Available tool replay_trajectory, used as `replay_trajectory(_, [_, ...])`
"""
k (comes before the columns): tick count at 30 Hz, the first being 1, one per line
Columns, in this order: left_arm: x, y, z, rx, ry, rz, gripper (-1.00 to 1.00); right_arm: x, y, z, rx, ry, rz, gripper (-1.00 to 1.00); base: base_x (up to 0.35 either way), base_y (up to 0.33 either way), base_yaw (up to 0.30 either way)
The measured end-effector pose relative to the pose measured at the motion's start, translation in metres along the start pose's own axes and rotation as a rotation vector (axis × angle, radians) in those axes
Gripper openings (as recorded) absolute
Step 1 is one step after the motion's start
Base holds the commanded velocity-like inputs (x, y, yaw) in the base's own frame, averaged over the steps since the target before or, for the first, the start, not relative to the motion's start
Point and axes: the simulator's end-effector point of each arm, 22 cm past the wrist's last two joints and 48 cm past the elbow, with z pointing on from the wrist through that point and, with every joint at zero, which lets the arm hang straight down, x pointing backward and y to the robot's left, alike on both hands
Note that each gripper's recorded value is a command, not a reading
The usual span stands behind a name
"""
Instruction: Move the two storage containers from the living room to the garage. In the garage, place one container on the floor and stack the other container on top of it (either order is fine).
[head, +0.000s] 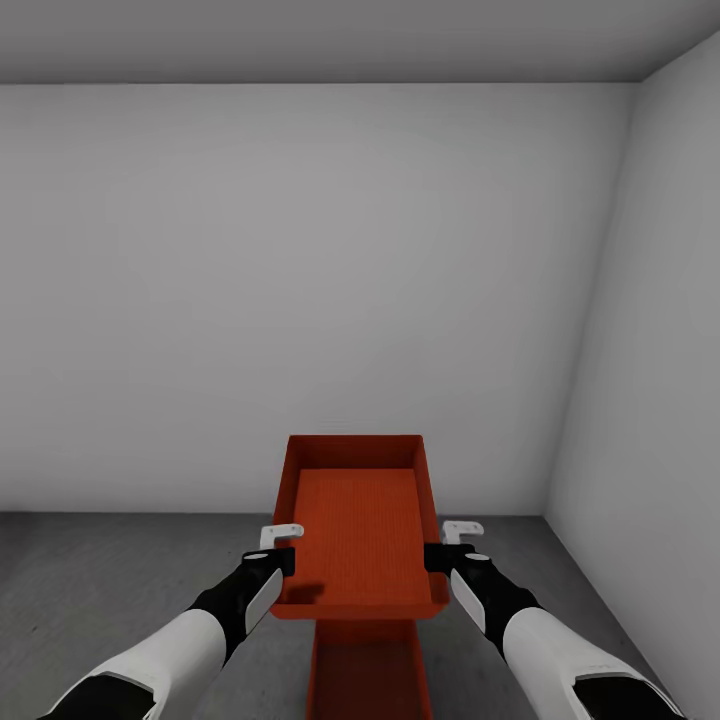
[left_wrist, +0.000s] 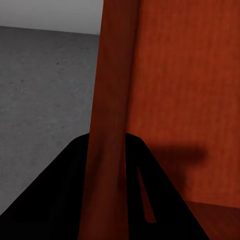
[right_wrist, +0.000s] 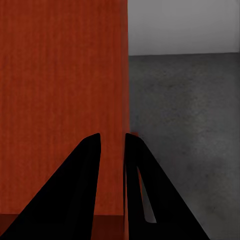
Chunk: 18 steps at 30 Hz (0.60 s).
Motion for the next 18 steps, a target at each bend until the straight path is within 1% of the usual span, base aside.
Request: replay_trajectory(18, [0.013, 0.0, 0.009, -0.003, 0.026, 0.005, -1.0, 0.015, -0.001, 0.008, 0.001, 0.027, 0.003, -1.0, 0.0, 0.0, 0.0])
